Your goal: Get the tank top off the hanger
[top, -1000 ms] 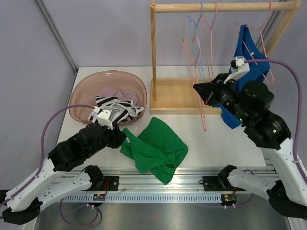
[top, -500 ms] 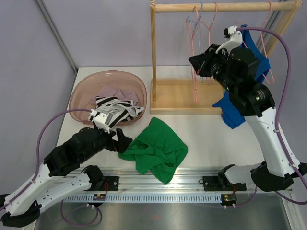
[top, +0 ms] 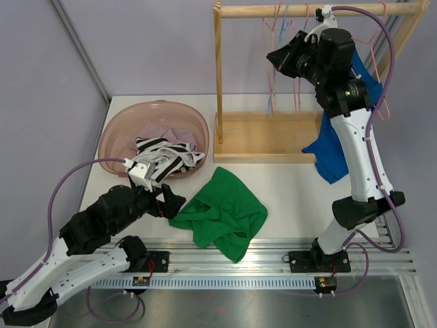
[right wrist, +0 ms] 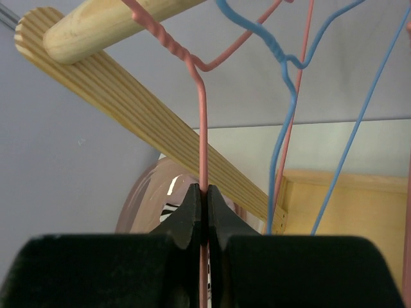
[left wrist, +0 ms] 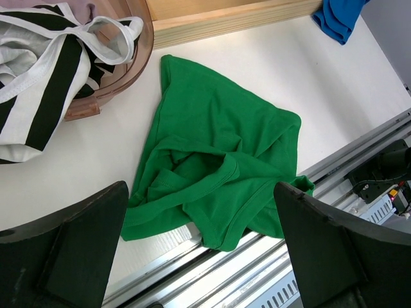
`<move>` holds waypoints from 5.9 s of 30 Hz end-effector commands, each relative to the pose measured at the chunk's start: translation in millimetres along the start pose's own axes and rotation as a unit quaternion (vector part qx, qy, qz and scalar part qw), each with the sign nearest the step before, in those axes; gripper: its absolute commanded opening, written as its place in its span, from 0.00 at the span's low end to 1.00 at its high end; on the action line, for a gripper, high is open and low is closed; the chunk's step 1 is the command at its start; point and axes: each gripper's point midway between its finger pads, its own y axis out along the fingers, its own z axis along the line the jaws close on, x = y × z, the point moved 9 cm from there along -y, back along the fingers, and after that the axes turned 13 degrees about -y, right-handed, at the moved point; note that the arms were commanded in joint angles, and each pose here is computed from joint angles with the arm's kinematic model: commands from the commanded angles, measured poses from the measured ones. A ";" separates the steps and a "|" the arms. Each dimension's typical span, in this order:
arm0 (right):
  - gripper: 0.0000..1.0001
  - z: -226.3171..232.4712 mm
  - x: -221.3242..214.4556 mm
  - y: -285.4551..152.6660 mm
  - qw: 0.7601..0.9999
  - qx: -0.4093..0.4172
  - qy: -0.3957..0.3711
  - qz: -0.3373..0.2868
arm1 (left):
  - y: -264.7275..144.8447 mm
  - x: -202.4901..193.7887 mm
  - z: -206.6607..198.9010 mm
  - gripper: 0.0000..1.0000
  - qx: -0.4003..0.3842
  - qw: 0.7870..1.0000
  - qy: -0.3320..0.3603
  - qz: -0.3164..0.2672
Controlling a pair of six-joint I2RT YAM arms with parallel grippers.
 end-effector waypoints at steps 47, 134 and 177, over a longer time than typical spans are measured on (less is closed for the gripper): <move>1.00 27.1 -118.5 -274.1 0.968 0.233 -0.093 -0.002 | 137.0 -94.2 -53.8 0.99 0.067 0.977 0.087 0.182; 1.00 20.7 -146.2 -295.4 0.956 0.257 -0.140 -0.003 | 181.9 157.2 96.4 0.00 0.413 0.897 -0.125 -0.099; 1.00 -80.6 -12.9 -142.9 0.910 -0.328 -0.252 0.033 | -32.7 44.0 25.4 0.99 0.060 0.976 -0.044 -0.206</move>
